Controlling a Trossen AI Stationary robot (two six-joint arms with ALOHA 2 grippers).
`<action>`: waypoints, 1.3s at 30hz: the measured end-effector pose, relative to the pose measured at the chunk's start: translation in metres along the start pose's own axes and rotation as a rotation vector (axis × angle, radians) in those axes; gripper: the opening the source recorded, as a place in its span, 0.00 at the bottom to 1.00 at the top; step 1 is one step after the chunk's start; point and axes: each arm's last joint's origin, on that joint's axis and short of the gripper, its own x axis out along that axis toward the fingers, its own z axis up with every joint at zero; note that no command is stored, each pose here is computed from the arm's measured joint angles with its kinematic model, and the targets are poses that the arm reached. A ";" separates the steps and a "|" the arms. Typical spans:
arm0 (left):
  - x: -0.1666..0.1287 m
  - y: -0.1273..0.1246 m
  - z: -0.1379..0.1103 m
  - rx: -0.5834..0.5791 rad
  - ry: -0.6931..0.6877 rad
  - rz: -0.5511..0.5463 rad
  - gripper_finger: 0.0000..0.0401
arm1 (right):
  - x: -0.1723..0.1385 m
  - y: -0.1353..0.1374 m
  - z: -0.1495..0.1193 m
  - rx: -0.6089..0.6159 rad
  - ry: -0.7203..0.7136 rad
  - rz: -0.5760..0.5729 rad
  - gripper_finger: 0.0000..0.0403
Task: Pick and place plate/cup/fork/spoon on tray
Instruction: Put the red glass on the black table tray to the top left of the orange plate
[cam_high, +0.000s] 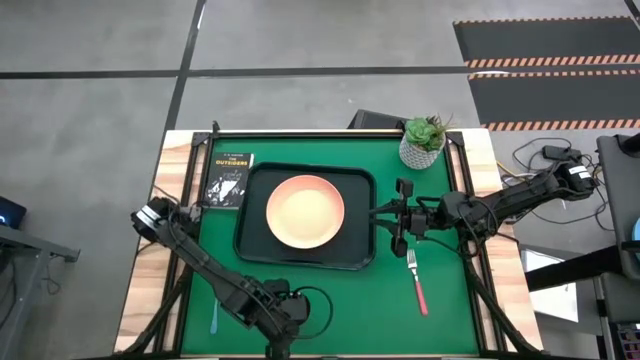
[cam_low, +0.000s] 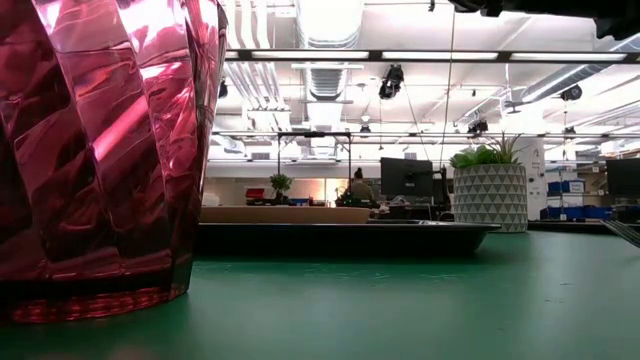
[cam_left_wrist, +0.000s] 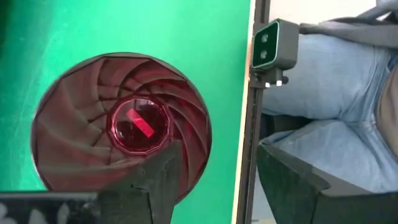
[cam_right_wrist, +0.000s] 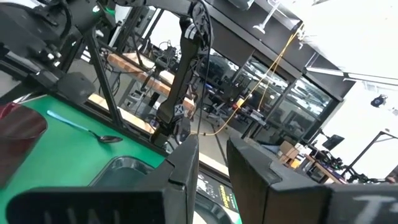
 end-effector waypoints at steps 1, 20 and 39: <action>0.001 0.000 0.000 0.006 0.002 0.003 0.47 | 0.000 0.000 0.000 0.000 0.000 0.000 0.18; 0.018 0.009 -0.010 0.133 0.048 0.043 0.09 | 0.000 0.000 0.000 -0.001 0.005 0.002 0.18; -0.080 0.050 0.002 0.214 -0.079 0.143 0.00 | 0.000 0.002 -0.003 0.071 0.033 0.016 0.18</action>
